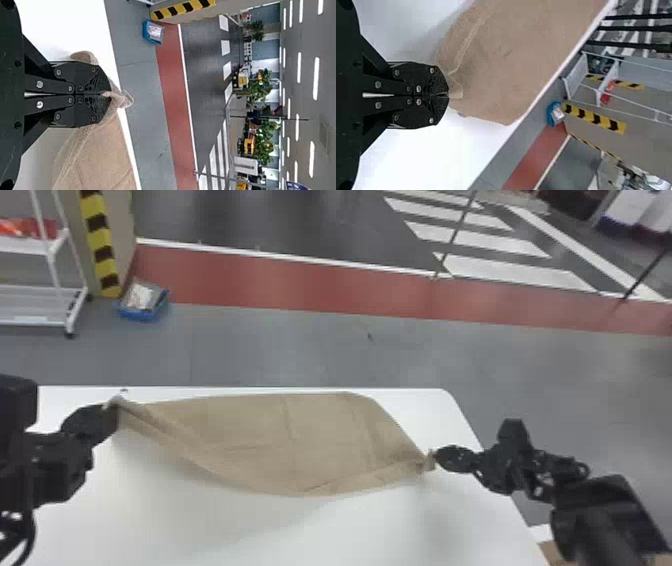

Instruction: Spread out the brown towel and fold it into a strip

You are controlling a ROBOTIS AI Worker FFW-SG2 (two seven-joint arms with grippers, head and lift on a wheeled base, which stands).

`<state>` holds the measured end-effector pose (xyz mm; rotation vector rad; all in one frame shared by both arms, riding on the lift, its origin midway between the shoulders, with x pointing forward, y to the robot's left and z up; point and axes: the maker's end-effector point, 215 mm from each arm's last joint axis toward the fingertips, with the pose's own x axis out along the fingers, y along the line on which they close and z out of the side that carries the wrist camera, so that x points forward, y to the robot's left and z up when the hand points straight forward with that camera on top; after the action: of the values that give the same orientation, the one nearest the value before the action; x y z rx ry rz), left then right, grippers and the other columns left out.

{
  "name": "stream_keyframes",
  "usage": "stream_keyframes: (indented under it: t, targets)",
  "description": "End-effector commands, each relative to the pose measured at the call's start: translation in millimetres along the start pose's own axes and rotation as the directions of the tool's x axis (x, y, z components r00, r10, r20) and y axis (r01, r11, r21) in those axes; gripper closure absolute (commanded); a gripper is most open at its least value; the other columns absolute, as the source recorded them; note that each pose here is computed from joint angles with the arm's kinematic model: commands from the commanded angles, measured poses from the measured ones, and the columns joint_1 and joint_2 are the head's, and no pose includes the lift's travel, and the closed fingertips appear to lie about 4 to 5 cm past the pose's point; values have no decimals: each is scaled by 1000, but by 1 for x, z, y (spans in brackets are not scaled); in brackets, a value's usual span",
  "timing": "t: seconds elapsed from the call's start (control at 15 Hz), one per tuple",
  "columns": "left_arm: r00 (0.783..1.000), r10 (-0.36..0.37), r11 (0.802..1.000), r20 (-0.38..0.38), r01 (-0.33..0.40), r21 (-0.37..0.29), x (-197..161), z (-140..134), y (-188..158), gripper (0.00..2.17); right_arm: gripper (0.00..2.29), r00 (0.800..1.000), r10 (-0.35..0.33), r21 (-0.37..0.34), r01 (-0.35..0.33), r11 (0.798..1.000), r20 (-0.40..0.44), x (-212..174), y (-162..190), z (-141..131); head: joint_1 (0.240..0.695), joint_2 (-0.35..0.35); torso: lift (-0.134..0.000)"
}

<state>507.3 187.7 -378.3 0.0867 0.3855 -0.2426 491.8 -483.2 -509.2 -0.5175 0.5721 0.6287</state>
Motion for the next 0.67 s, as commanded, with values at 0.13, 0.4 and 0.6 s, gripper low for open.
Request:
stream_keyframes:
  t: [0.13, 0.4, 0.6]
  targets:
    - [1000, -1, 1000, 6, 1, 4, -4, -1, 1, 1919, 296, 994, -42, 120, 54, 991, -101, -19, -19, -37, 695, -325, 0]
    - [1000, 0, 1000, 5, 0, 11, -5, -3, 1, 1919, 46, 980, -197, 450, 190, 872, -31, -53, -50, -47, 695, -350, 0]
    - [1000, 4, 1000, 6, -4, 22, -5, -5, 4, 1919, 76, 965, -260, 533, 240, 811, -40, -62, -34, -67, 695, -350, 0]
